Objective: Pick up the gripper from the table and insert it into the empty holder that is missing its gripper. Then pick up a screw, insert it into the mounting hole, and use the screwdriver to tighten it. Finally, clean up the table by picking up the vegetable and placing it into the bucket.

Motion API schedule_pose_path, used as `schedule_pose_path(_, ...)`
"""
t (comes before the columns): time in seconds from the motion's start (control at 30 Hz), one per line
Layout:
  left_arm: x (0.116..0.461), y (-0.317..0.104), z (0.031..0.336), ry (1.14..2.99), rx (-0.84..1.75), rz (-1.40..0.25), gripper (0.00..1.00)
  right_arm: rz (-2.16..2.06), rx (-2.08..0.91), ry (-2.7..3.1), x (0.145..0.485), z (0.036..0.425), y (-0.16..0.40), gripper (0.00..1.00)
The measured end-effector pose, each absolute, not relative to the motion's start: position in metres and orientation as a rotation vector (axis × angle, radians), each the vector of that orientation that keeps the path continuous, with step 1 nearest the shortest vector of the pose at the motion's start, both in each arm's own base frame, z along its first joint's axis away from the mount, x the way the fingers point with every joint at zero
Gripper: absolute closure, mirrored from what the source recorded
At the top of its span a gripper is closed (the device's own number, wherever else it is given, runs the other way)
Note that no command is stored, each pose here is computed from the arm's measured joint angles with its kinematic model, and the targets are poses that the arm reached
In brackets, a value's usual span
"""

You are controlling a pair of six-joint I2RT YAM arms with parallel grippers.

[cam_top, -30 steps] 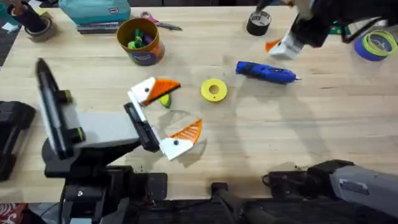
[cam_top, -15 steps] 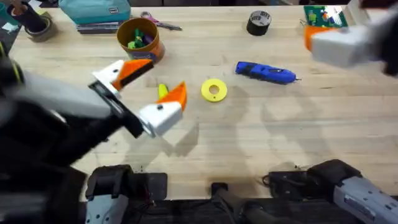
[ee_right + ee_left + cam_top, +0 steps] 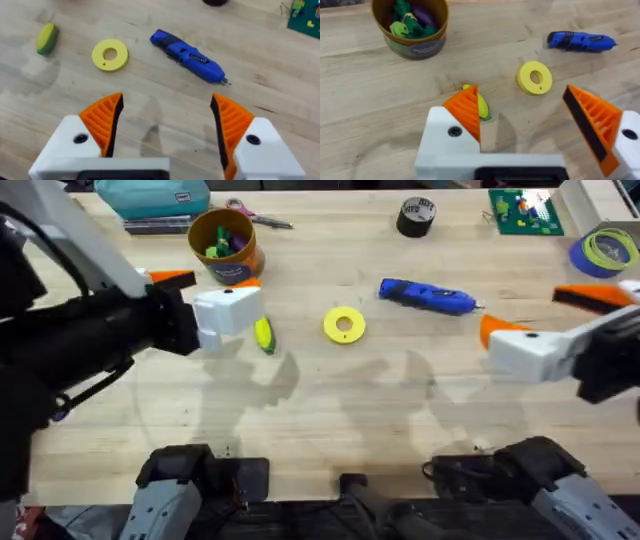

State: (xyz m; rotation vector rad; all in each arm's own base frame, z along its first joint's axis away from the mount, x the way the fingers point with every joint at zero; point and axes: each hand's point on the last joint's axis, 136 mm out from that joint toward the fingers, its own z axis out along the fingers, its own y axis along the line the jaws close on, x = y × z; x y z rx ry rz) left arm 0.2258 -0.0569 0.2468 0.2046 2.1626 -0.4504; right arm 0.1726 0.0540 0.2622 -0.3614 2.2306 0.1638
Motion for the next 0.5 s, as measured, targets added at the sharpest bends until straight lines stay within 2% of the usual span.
schedule_pose_path(0.2,0.228,-0.049,0.238,2.218,0.15,-0.422,0.016,0.165,-0.36,2.252,0.173,0.254,0.054,0.005)
schedule_pose_path(0.5,0.219,-0.046,0.212,2.515,-0.05,-0.335,0.014,0.166,-0.36,2.252,0.173,0.254,0.054,0.007)
